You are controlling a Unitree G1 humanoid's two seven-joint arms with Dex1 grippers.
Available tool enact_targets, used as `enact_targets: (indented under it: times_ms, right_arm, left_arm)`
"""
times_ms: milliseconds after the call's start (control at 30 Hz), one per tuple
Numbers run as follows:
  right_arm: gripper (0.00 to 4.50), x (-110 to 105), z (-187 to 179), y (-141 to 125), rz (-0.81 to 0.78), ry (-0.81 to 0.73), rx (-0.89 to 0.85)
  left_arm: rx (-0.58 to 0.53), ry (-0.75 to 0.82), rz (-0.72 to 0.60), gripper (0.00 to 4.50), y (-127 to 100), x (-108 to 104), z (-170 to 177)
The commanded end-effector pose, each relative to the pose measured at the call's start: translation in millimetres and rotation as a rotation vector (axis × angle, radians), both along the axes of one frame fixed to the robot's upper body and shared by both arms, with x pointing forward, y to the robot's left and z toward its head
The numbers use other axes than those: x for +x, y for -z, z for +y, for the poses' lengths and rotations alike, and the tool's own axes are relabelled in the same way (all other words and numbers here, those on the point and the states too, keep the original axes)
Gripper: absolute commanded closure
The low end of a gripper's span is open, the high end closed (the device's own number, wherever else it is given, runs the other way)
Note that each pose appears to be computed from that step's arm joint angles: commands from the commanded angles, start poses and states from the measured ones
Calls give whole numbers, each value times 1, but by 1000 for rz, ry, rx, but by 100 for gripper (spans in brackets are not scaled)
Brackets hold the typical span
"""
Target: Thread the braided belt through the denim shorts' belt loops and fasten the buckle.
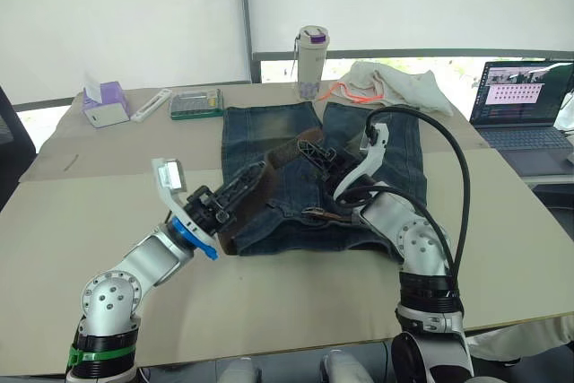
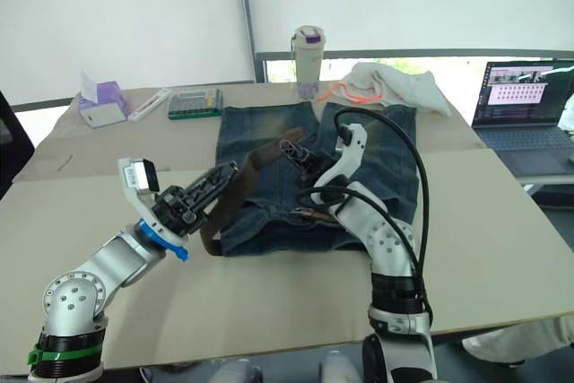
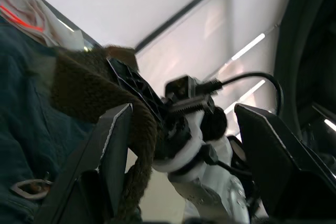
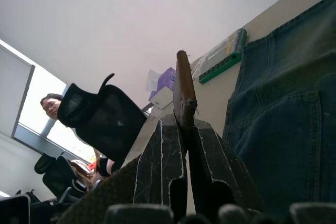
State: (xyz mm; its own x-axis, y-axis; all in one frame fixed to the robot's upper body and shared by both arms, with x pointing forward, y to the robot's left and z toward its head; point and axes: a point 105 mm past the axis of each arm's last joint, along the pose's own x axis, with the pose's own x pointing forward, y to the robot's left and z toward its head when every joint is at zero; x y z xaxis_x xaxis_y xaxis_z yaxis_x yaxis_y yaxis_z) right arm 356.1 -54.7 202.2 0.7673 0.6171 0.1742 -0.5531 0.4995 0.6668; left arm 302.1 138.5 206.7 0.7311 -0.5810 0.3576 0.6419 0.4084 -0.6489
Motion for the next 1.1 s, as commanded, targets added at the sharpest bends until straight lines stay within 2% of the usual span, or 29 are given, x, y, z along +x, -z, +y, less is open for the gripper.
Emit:
enact_targets:
  times_ms: [33,100,167,200,267,333,433,500,667,767,867,967,1033,1100]
  right_arm:
    - [450,-5,1,-11,-76,-1,1]
    - [450,-4,1,-9,-78,1,-4]
    - [450,-3,1,-9,-83,5,-9]
    - [450,-3,1,-11,-90,7,-4]
    - [450,-2,3,-16,-110,7,12]
    - [450,-2,5,-19,-121,5,24]
    - [450,-3,7,-26,-133,5,74]
    - [450,-4,7,-33,-141,10,135]
    - [450,-12,8,-35,-141,-10,179]
    - [450,-14,7,-27,-114,-8,182]
    - [450,-18,10,-24,-96,-45,188]
    - [450,-26,15,-23,-95,-131,181]
    - [450,-31,18,-23,-102,-179,171]
    - [450,-36,21,-23,-103,-227,166]
  left_arm:
    - [20,-260,-82,122,-17,17,43]
    - [-45,-266,-138,122,-33,13,48]
    - [-118,-166,-178,122,-49,3,37]
    - [-130,-56,-188,122,-54,-8,22]
    - [-103,192,-165,122,-49,-33,-16]
    - [-90,300,-120,122,-42,-45,-32]
    - [-31,328,6,122,-15,-45,-46]
    - [-42,267,88,122,1,-36,-49]
    - [-226,137,187,122,3,-18,-37]
    - [-218,85,239,122,8,-9,-34]
    - [-190,162,272,122,15,-17,-38]
    - [-109,185,294,122,26,-18,-37]
    - [-85,200,283,122,26,-16,-36]
    - [-136,248,249,122,16,-17,-36]
